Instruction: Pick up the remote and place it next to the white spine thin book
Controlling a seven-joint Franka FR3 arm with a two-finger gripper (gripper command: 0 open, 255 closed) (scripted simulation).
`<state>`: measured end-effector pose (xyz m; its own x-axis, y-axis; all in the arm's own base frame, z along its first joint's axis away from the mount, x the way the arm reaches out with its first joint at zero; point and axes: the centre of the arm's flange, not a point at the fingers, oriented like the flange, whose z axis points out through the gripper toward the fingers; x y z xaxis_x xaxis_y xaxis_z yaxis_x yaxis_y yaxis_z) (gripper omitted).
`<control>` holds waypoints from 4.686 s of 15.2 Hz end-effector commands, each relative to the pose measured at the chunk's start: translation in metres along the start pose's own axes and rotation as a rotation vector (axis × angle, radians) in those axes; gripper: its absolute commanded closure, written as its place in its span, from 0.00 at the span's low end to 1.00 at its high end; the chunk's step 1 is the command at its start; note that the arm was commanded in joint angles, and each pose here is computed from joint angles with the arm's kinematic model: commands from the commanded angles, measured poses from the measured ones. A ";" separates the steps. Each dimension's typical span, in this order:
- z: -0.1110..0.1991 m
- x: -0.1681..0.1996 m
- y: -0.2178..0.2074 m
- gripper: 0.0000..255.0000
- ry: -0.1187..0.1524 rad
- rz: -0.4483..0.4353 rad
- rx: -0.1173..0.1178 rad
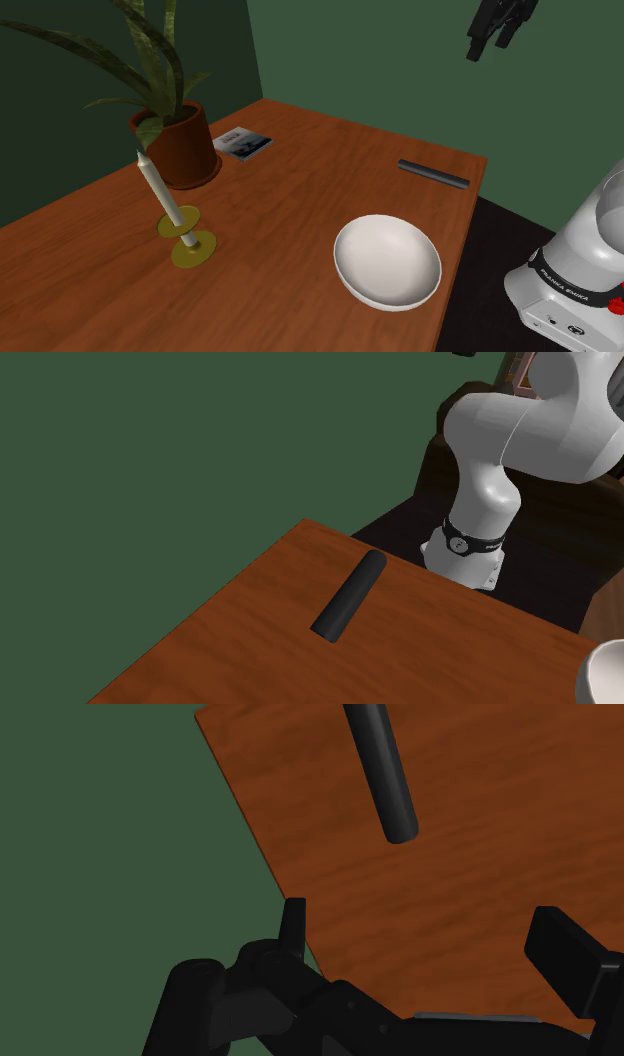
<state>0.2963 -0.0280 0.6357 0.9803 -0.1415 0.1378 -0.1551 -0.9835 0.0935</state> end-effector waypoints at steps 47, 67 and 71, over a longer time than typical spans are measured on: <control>0.325 -0.009 0.006 1.00 -0.144 -0.311 0.194; 0.239 0.024 -0.002 1.00 -0.144 -0.311 0.194; 0.242 0.065 -0.035 1.00 -0.144 -0.311 0.194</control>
<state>0.3844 -0.0368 0.4019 0.9861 0.1661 -0.0091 0.1649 -0.9830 -0.0809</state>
